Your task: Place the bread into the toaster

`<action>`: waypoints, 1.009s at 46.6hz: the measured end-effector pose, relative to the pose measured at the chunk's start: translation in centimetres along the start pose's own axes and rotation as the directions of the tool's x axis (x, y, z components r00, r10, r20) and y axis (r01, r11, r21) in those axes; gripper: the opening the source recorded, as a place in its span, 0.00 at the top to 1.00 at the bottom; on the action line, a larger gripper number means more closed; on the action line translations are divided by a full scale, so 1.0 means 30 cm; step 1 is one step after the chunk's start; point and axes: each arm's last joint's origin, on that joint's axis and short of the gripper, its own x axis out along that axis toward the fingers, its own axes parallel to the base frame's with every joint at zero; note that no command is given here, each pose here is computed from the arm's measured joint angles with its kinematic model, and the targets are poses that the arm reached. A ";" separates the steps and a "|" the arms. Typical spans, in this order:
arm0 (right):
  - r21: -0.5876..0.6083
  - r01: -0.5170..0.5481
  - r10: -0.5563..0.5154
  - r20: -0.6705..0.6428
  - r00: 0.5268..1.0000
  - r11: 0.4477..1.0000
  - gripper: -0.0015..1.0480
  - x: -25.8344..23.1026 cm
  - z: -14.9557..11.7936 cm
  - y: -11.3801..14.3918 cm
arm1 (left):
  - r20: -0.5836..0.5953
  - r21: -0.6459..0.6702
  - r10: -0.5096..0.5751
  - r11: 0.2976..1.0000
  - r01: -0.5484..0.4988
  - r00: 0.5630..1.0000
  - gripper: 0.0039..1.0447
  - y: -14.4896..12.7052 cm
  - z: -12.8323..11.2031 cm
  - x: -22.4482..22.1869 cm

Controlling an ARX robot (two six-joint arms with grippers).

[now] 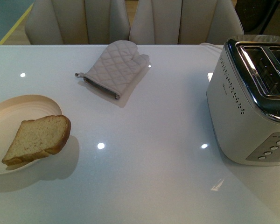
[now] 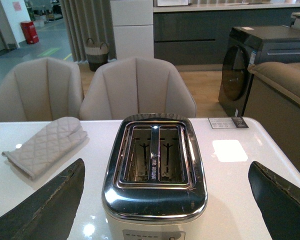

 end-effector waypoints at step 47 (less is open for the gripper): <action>0.000 0.000 0.000 0.000 1.000 1.000 0.09 0.000 0.000 0.000 | -0.616 -0.431 0.121 0.775 -0.462 0.778 0.06 0.162 -0.060 0.397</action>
